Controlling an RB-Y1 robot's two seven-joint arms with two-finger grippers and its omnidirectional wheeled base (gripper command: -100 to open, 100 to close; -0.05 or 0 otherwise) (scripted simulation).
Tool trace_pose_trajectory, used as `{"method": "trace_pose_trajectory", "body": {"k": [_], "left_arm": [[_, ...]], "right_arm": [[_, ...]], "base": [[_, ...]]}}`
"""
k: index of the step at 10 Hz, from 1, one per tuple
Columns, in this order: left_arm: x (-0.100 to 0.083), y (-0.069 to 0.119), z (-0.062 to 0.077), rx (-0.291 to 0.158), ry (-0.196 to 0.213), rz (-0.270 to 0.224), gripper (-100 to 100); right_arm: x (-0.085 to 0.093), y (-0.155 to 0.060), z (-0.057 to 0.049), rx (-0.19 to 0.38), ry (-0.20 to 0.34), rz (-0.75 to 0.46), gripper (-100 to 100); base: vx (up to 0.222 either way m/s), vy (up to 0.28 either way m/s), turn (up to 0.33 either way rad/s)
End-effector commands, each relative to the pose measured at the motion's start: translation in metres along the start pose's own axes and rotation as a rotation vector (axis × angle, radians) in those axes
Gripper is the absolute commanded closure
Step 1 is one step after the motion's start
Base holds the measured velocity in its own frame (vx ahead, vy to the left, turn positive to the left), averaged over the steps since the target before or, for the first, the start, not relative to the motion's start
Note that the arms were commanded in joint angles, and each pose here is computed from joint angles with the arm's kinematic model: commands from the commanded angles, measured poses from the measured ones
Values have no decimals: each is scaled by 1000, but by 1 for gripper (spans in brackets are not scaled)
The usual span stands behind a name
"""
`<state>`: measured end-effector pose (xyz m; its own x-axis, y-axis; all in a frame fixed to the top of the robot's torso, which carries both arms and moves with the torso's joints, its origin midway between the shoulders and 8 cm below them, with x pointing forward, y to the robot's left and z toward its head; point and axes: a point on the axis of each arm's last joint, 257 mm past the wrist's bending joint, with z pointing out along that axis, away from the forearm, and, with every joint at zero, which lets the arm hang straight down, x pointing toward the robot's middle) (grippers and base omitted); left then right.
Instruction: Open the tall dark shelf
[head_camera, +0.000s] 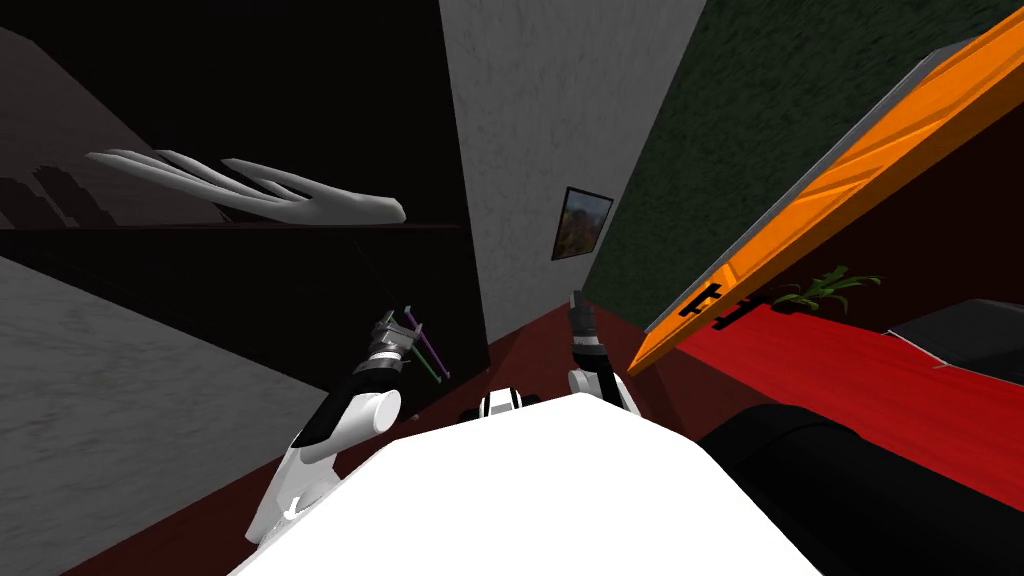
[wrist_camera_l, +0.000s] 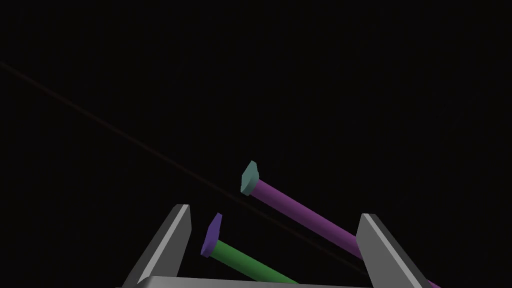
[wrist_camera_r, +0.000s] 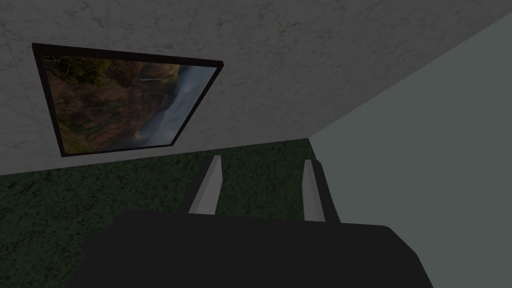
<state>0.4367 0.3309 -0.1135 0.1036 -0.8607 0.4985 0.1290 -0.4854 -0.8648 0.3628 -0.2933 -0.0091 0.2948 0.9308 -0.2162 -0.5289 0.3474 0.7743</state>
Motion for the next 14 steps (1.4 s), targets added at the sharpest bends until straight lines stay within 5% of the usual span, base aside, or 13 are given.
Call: {"method": "trace_pose_trajectory", "body": {"k": [1,11,12,13,14], "left_arm": [[1,5,0,5,-14,-61,-100],[-71,-42,26,66,-114,-44,-100],[-67,-39,23,61,-107,-42,-100],[-57,-31,21,51,-93,-42,100],[-49,-26,19,43,-83,-42,100]], "right_arm": [[0,0,0,0,0,0,0],[0,0,0,0,0,0,0],[0,0,0,0,0,0,0],[0,0,0,0,0,0,0],[0,0,0,0,0,0,0]], "base": [[0,0,0],[-28,-25,-118],[-14,-11,-21],[18,13,183],[42,20,161]]}}
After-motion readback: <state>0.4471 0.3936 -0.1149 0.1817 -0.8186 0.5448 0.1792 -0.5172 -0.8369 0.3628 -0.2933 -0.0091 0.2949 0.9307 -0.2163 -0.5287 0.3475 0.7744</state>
